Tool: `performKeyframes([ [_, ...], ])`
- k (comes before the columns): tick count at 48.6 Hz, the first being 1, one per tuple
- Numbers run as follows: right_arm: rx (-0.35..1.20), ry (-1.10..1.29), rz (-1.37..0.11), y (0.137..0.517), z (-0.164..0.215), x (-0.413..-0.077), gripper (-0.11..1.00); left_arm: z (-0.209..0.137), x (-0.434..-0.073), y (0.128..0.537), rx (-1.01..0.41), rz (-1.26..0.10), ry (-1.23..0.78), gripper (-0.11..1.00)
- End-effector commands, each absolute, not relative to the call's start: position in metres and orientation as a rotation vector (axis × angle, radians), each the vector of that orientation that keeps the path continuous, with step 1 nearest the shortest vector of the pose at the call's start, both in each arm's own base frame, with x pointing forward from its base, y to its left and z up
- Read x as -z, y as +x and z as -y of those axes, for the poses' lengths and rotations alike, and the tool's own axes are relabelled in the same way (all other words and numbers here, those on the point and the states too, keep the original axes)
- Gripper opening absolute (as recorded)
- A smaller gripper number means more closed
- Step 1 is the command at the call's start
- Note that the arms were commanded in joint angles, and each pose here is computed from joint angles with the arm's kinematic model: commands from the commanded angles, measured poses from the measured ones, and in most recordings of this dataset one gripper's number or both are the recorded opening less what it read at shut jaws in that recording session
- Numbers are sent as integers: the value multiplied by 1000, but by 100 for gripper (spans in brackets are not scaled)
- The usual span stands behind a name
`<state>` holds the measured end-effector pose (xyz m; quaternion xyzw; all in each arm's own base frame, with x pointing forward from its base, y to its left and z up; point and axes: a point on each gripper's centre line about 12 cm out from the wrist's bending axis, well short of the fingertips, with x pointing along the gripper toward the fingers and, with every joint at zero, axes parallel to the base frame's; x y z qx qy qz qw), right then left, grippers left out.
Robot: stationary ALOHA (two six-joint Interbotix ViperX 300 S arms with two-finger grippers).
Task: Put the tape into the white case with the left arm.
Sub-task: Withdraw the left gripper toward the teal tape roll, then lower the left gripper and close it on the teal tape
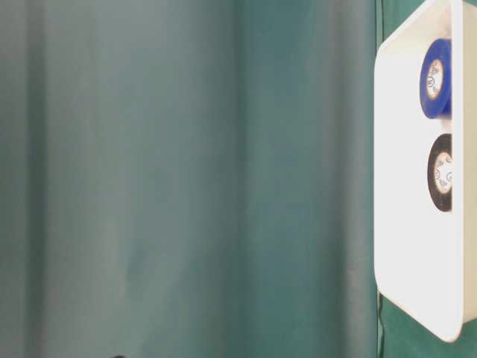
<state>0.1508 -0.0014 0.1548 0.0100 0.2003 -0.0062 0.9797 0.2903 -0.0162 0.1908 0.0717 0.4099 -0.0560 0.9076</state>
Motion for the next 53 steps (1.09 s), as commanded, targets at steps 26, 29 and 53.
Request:
performKeyframes([
  [26,12,20,-393,153,1,-159,-9,24,-183,279,115,-968,87,81],
  [29,13,22,-391,153,1,-159,-9,24,-179,278,115,-976,87,81],
  [53,13,22,-390,154,1,-160,-9,23,-129,285,105,-1002,88,81],
])
